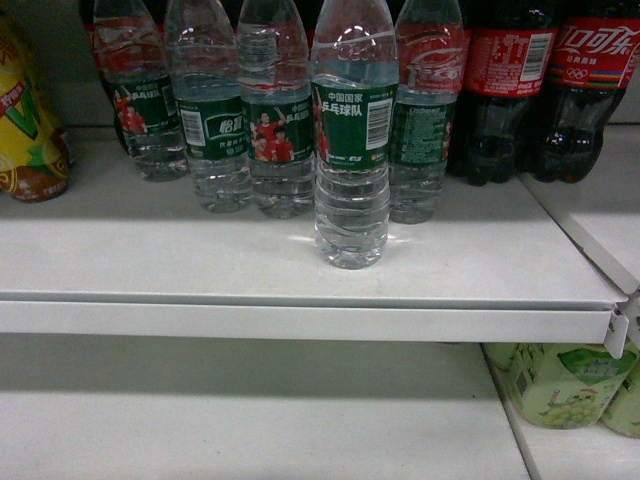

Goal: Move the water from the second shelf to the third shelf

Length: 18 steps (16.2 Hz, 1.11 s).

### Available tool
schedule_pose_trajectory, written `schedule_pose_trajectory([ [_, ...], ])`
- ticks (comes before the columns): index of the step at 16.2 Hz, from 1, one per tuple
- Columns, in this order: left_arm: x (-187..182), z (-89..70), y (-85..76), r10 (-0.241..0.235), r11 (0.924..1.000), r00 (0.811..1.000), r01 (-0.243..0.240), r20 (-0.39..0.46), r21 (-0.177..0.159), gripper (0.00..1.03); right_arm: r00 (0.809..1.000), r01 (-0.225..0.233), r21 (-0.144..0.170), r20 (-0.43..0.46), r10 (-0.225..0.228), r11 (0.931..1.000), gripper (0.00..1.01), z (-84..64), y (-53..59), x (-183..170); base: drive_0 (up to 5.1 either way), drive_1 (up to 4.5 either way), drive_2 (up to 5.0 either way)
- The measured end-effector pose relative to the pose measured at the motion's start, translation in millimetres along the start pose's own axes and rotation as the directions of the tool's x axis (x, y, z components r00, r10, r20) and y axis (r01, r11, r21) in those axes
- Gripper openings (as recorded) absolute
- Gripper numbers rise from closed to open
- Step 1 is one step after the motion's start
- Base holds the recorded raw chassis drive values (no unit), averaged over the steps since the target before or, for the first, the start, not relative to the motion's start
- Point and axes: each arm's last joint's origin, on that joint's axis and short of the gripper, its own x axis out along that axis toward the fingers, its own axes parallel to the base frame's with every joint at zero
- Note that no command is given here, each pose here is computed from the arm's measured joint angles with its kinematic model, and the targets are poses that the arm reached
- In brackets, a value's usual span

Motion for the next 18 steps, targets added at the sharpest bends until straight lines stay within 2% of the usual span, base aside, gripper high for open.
schedule_pose_trajectory([
  [2,0.0,0.0,0.0,0.000,1.0000,1.000,0.000,0.000,0.000,0.98,0.993,-0.089,-0.005,-0.076,0.089,0.9960,0.98,-19.7,24.5,16.6,0.0,0.00,0.0],
  [5,0.0,0.0,0.0,0.000,1.0000,1.000,0.000,0.000,0.000,0.98,0.958,-0.215,-0.030,-0.200,0.205,0.9762,0.98,-48.5,61.9,38.2,0.0,0.00,0.0],
  [8,0.0,0.0,0.0,0.000,1.0000,1.000,0.000,0.000,0.000,0.98,0.921,-0.284,-0.046,-0.293,0.259,0.9579,0.98,-68.6,92.8,58.2,0.0,0.00,0.0],
  [9,0.0,0.0,0.0,0.000,1.0000,1.000,0.000,0.000,0.000,0.98,0.914,-0.295,-0.048,-0.305,0.268,0.9542,0.98,-71.6,99.5,65.0,0.0,0.00,0.0],
  [14,0.0,0.0,0.0,0.000,1.0000,1.000,0.000,0.000,0.000,0.98,0.930,-0.237,-0.033,-0.297,0.216,0.9710,0.98,-65.2,116.4,107.5,0.0,0.00,0.0],
  [16,0.0,0.0,0.0,0.000,1.0000,1.000,0.000,0.000,0.000,0.98,0.940,-0.191,-0.025,-0.292,0.176,0.9812,0.98,-64.3,112.5,124.6,0.0,0.00,0.0],
  [18,0.0,0.0,0.0,0.000,1.0000,1.000,0.000,0.000,0.000,0.98,0.944,-0.160,-0.026,-0.296,0.146,0.9867,0.98,-63.5,110.0,135.4,0.0,0.00,0.0],
])
